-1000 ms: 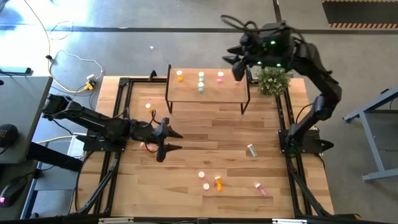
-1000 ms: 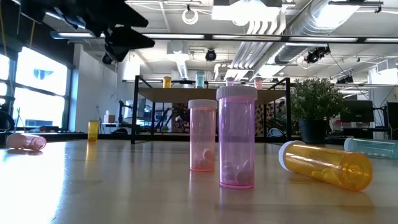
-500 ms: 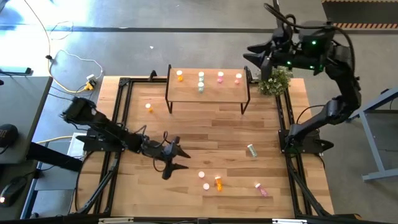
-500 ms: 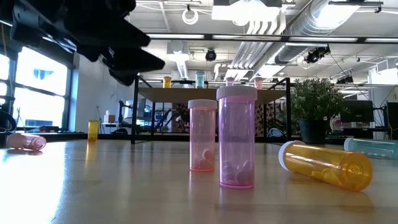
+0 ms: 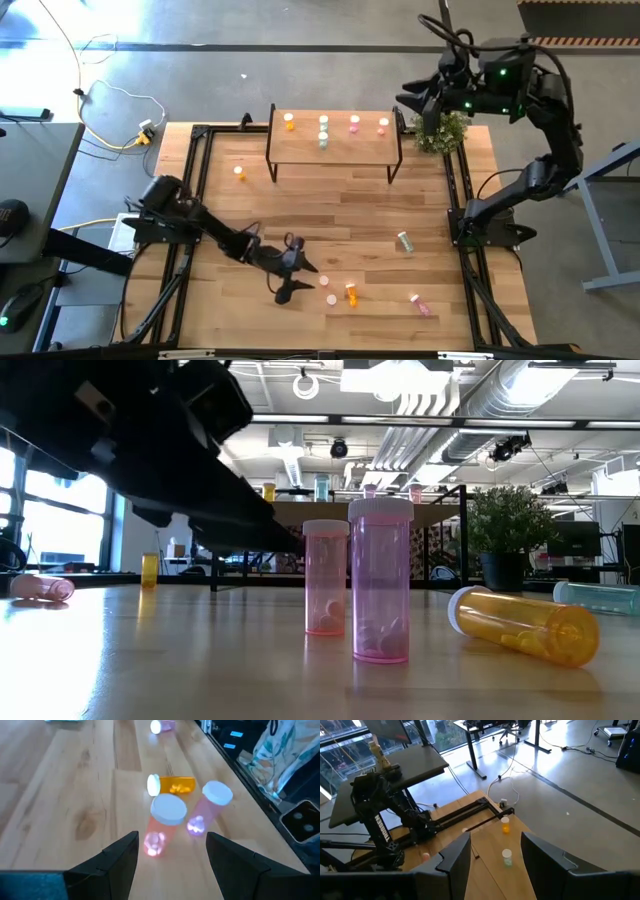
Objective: Pick and place medicine bottles onto shelf by color
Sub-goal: Put the right pink pill bottle aligned with the other pink pill bottle
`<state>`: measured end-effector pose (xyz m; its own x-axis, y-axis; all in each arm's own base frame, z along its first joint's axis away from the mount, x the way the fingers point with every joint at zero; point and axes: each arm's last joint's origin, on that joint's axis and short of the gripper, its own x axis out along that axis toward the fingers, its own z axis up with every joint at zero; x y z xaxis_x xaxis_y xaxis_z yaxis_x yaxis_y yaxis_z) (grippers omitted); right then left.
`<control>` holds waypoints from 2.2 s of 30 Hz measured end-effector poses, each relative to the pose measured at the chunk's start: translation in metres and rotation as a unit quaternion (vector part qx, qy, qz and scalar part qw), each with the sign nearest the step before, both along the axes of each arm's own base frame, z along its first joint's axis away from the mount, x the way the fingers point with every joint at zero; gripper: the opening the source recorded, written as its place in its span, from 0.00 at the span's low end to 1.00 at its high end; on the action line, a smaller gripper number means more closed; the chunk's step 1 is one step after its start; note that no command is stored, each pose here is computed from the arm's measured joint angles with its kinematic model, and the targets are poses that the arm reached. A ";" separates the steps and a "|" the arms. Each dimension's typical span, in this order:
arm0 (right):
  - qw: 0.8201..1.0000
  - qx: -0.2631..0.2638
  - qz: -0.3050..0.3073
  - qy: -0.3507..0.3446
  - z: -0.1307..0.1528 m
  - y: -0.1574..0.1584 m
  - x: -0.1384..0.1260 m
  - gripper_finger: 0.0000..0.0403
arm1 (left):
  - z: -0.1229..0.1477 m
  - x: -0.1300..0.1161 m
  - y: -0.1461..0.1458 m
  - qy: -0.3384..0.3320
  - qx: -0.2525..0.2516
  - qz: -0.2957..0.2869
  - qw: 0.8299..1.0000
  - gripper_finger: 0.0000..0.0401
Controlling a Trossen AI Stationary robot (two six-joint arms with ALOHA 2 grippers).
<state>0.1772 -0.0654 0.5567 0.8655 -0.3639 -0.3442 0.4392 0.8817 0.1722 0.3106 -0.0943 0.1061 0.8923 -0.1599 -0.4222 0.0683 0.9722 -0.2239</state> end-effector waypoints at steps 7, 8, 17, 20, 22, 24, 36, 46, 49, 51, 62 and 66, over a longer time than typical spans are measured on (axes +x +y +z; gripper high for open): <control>1.000 0.003 0.000 0.009 -0.002 0.000 -0.001 0.41 | -0.009 0.022 -0.007 0.002 0.001 0.001 1.000 0.56; 1.000 0.003 0.000 0.010 -0.002 0.000 -0.001 0.41 | -0.010 0.024 -0.007 0.002 0.001 0.001 1.000 0.56; 1.000 0.004 0.000 0.011 -0.002 0.000 -0.001 0.41 | -0.019 0.036 -0.011 0.034 0.009 0.014 0.999 0.56; 1.000 0.005 0.002 0.012 -0.002 0.000 -0.001 0.41 | -0.020 0.036 -0.009 0.042 0.019 0.029 0.999 0.56; 1.000 0.005 0.002 0.012 -0.002 0.000 -0.001 0.41 | -0.023 0.035 -0.007 0.055 0.025 0.038 0.997 0.55; 1.000 0.005 0.002 0.012 -0.002 0.000 -0.001 0.41 | -0.024 0.034 -0.007 0.063 0.025 0.041 0.997 0.54; 1.000 0.005 0.002 0.013 -0.002 0.000 -0.001 0.41 | -0.023 0.035 -0.007 0.059 0.020 0.032 0.998 0.38; 1.000 0.009 0.001 0.020 -0.004 0.001 -0.001 0.41 | -0.023 0.034 -0.007 0.059 0.020 0.032 0.998 0.27; 0.999 0.023 -0.003 0.023 -0.006 0.001 -0.002 0.41 | -0.023 0.035 -0.007 0.059 0.018 0.032 0.998 0.24; 0.999 0.033 -0.007 0.027 -0.007 0.001 -0.002 0.41 | -0.023 0.035 -0.007 0.059 0.016 0.034 0.998 0.23; 0.998 0.043 -0.007 0.045 -0.010 0.002 -0.004 0.41 | -0.022 0.035 -0.008 0.054 0.003 0.038 0.998 0.22; 0.998 0.050 0.010 0.044 -0.011 0.003 -0.003 0.41 | -0.017 0.036 -0.005 0.049 -0.007 0.036 0.998 0.22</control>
